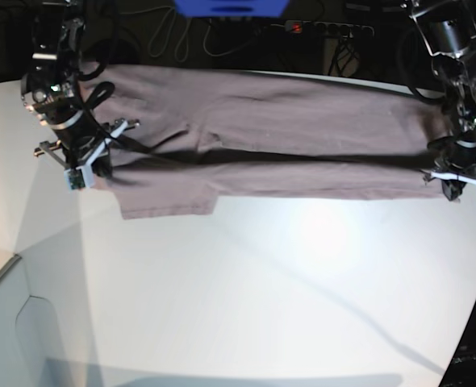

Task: Layout the t-shirt on the table in an organized manner, then fold the t-shirt properly
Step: 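Drag the shirt ends with both grippers to straighten the fold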

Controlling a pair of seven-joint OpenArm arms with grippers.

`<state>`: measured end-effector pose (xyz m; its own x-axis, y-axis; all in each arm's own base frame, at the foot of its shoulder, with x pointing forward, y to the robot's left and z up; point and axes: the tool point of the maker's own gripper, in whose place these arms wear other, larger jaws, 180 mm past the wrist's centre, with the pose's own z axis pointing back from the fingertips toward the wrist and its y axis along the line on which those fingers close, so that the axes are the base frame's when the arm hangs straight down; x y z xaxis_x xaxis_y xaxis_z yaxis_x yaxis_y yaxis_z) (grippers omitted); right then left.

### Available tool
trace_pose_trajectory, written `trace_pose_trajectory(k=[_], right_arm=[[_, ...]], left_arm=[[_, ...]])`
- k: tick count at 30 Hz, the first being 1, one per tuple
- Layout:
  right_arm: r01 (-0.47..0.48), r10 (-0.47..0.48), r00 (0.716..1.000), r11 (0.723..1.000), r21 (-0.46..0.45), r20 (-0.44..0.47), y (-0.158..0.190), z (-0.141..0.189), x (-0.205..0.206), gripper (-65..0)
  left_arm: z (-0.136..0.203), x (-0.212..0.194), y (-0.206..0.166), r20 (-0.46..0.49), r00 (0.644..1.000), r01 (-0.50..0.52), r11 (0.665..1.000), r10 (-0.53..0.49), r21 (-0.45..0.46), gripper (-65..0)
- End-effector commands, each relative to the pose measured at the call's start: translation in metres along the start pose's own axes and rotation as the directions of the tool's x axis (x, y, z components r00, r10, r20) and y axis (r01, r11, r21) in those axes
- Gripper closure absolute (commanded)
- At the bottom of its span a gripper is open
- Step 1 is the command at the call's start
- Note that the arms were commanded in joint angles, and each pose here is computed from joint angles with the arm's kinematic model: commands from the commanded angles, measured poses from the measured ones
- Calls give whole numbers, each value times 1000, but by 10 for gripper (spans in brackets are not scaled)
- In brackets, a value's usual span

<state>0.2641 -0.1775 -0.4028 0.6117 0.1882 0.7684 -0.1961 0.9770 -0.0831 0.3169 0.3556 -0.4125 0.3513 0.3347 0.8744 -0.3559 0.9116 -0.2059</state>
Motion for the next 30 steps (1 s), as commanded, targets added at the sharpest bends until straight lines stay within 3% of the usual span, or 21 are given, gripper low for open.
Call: trace_pose_trajectory(k=[1,11,23,30], right_arm=[[-6,6,999,1000,-6,35,-3,2,9,0],[4,-4,1000,1000,-2,3,-4,-1,-3,0],[-6,7,996,1000,-8,86,9,21,24,0],[19,-19,1000,1000,12,4,17,22,-11,0]], left_arm=[[-2,25,1,67,998,12,1000,-12,-7,0],[3,52,-9,134,990,45,999,-41,-27,0],[5,42,-6,110,993,43,999,-41,-22,0],[5,42,-6,110,993,43,999,-41,-22,0]])
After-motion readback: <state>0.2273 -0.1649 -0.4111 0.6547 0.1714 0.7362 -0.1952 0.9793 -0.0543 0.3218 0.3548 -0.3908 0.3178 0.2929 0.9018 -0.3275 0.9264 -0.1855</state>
